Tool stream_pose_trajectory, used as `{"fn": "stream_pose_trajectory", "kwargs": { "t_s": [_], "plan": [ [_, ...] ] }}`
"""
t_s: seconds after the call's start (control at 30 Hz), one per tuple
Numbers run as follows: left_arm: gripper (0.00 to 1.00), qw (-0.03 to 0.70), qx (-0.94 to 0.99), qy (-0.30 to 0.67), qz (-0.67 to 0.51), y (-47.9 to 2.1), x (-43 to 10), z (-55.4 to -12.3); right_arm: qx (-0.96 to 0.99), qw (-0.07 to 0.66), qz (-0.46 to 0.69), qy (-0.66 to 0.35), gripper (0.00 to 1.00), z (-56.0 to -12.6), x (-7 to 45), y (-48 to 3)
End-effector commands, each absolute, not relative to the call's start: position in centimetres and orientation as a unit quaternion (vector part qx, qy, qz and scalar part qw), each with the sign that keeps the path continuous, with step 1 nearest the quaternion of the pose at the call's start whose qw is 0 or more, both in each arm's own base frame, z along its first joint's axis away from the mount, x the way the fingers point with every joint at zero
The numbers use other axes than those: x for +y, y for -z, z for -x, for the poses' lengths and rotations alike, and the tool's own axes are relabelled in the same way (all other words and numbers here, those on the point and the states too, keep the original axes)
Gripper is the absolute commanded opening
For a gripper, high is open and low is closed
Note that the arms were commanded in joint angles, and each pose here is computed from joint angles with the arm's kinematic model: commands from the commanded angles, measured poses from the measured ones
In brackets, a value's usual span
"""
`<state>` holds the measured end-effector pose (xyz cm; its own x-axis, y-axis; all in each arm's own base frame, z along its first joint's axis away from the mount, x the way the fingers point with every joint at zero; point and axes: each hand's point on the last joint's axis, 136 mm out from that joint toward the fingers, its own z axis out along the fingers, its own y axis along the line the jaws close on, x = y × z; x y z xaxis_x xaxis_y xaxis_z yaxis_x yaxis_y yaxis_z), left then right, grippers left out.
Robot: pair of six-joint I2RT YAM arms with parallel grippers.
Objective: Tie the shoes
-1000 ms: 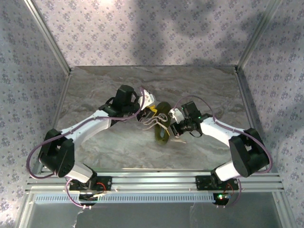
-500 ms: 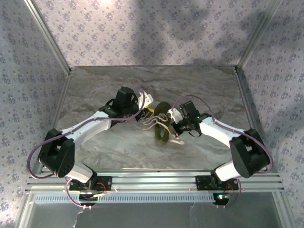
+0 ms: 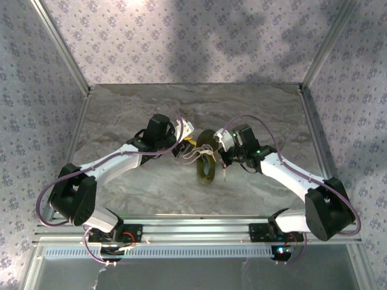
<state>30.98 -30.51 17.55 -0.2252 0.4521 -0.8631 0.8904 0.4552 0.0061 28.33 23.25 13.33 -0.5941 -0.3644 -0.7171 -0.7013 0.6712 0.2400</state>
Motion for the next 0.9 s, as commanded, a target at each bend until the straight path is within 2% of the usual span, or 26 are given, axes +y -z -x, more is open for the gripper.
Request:
{"fn": "stream_pose_trajectory", "kwargs": {
  "t_s": [0.0, 0.03, 0.1, 0.37, 0.87],
  "plan": [
    [0.42, 0.458, 0.714, 0.298, -0.437, -19.5, -31.9, -31.1, 0.847, 0.349, 0.288, -0.278, 0.00, -29.3, 24.1, -14.6],
    [0.47, 0.464, 0.710, 0.299, -0.438, -19.4, -32.1, -31.0, 0.846, 0.349, 0.286, -0.284, 0.00, -29.3, 24.3, -14.7],
    [0.48, 0.478, 0.701, 0.288, -0.444, -18.9, -32.3, -30.7, 0.845, 0.349, 0.284, -0.289, 0.00, -29.4, 24.5, -14.6],
    [0.42, 0.484, 0.683, 0.294, -0.462, -17.6, -33.3, -30.2, 0.844, 0.346, 0.281, -0.300, 0.00, -29.5, 24.9, -14.2],
    [0.44, 0.479, 0.675, 0.301, -0.473, -15.3, -35.0, -30.0, 0.836, 0.348, 0.285, -0.313, 0.00, -29.6, 25.8, -14.1]
  ]
}}
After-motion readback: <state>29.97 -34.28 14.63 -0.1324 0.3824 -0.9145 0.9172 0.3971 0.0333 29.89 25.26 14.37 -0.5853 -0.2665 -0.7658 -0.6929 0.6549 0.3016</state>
